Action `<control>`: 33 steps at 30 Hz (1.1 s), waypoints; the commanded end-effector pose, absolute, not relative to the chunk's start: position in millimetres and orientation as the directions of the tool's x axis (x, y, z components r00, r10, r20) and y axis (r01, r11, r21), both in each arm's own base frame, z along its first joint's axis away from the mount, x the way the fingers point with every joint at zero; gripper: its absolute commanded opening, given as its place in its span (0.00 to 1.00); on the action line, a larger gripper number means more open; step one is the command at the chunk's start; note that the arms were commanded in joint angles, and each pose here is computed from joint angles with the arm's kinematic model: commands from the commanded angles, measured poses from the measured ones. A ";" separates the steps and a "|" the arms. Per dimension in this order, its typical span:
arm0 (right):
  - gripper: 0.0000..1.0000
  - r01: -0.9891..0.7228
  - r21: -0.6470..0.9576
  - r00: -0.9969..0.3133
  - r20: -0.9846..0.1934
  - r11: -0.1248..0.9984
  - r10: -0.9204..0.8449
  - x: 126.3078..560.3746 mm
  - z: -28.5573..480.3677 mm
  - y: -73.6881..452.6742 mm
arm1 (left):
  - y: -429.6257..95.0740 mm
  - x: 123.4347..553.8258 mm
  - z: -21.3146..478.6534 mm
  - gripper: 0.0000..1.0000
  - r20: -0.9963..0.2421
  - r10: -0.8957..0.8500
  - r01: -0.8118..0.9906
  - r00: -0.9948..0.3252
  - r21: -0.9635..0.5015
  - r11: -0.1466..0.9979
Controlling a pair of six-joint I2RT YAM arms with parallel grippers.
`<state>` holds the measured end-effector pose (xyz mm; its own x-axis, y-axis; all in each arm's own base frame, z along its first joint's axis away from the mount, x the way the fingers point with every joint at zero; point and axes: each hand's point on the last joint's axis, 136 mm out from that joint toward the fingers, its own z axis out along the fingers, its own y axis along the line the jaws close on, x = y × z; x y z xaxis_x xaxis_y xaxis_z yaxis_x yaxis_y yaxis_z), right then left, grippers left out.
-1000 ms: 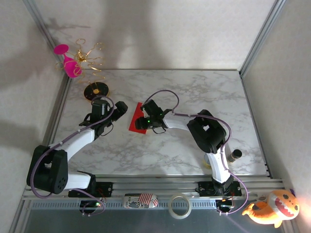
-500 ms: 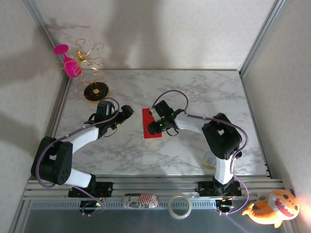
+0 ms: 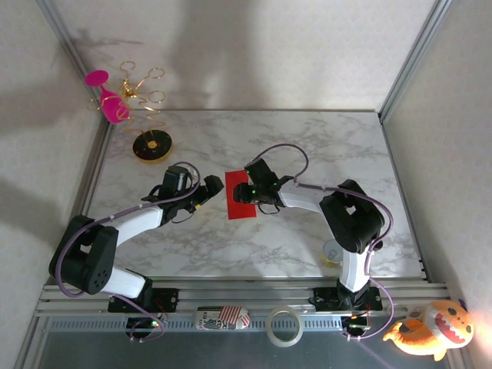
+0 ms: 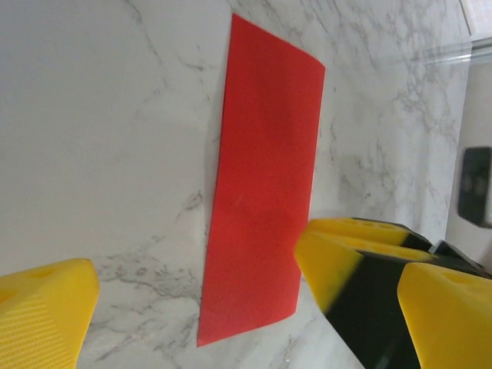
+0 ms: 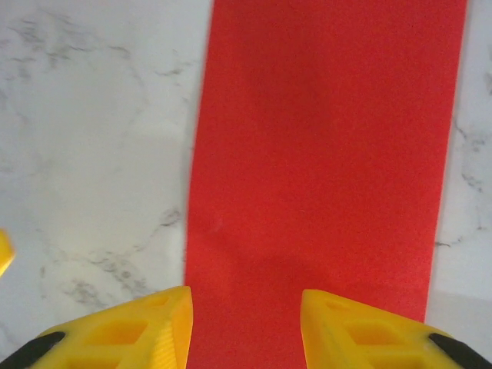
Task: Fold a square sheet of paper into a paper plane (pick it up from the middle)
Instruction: Third fold the triangle at the center of the table.
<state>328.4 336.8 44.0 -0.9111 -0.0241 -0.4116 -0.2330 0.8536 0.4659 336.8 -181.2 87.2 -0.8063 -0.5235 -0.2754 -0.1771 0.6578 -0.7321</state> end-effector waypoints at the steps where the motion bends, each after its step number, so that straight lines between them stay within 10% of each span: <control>1: 0.43 -0.127 0.444 -0.938 -0.345 0.887 0.038 329.4 20.8 322.6 | -195.3 329.4 85.0 1.00 -0.248 -0.501 -0.160 -0.829 -0.753 0.638; 18: 0.43 -0.015 0.389 -0.976 -0.206 0.921 0.071 304.3 -27.3 292.8 | -226.7 293.9 46.9 0.43 -0.078 -0.404 -0.218 -0.912 -0.741 0.635; 33: 0.42 -0.025 0.395 -0.980 -0.191 0.918 0.055 301.7 -29.4 294.9 | -237.8 296.8 26.9 0.27 -0.057 -0.359 -0.213 -0.932 -0.715 0.666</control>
<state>331.2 327.6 23.7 -0.9417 0.0741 -0.3282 -0.1114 0.8517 0.5121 290.6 -228.4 21.9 -0.9201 -0.3893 -0.0428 -0.2490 0.6658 -0.7034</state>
